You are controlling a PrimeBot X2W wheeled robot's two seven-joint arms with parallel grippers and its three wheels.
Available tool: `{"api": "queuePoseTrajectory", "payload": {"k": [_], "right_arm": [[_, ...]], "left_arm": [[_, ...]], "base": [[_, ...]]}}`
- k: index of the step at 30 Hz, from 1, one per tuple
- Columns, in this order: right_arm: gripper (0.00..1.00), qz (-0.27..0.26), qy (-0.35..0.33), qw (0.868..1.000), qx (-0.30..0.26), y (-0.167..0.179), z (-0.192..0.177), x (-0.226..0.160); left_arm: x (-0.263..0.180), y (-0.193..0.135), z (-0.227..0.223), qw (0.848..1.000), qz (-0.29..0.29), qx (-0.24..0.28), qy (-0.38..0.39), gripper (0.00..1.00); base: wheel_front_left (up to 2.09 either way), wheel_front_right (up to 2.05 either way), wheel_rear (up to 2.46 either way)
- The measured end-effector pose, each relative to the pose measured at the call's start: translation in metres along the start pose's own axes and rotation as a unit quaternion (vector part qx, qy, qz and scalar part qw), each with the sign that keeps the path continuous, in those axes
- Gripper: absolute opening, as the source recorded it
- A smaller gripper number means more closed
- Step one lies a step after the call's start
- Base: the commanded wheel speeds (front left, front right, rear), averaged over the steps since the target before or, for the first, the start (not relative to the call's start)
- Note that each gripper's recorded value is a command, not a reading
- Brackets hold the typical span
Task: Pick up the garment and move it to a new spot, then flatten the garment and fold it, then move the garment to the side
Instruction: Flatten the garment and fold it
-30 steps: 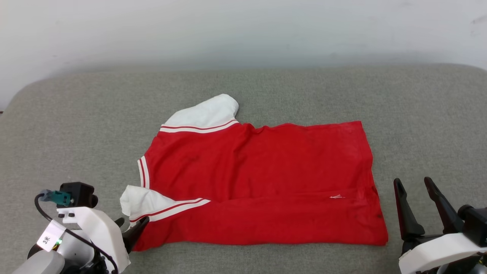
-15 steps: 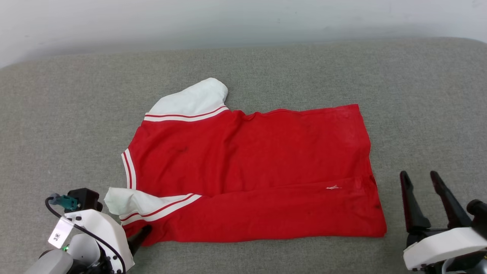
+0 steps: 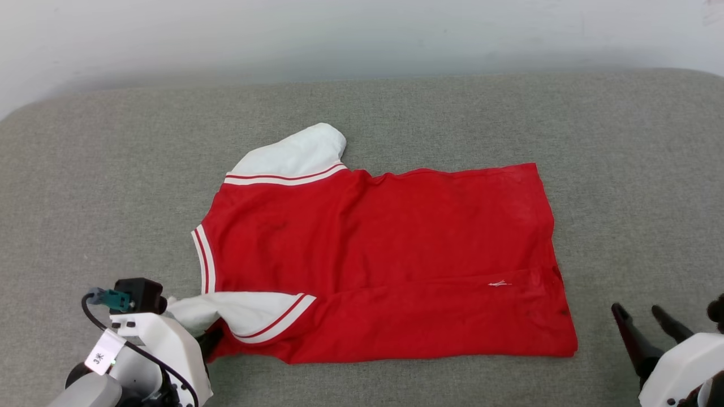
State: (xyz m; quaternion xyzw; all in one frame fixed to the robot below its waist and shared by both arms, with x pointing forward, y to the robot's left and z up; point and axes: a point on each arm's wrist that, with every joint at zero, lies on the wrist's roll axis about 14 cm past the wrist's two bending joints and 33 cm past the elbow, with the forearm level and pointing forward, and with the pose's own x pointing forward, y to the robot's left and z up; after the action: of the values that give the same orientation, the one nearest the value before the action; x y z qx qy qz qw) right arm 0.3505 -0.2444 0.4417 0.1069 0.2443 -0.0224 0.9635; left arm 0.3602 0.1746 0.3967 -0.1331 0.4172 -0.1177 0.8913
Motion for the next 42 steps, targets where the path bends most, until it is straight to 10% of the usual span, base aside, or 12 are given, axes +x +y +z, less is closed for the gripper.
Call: {"api": "queuePoseTrajectory", "payload": {"k": [19,20,21,42], "right_arm": [[0.96,0.090,0.236,0.967,-0.018,0.051,-0.083,0.039],[0.29,0.090,0.241,0.966,-0.017,0.052,-0.085,0.040],[0.00,0.091,0.244,0.965,-0.015,0.053,-0.087,0.041],[0.00,0.087,0.199,0.976,-0.015,0.038,-0.073,-0.028]], "left_arm": [[-0.005,-0.006,0.021,0.999,-0.003,0.016,-0.037,0.00],[-0.005,-0.004,0.020,0.999,0.001,0.015,-0.037,0.00],[-0.005,-0.002,0.020,0.999,0.005,0.013,-0.039,0.00],[-0.069,-0.003,-0.040,0.999,0.024,-0.024,-0.028,0.00]], "base": [[0.00,0.00,0.00],[0.00,0.00,0.00],[0.00,0.00,0.00],[0.00,0.00,0.00]]}}
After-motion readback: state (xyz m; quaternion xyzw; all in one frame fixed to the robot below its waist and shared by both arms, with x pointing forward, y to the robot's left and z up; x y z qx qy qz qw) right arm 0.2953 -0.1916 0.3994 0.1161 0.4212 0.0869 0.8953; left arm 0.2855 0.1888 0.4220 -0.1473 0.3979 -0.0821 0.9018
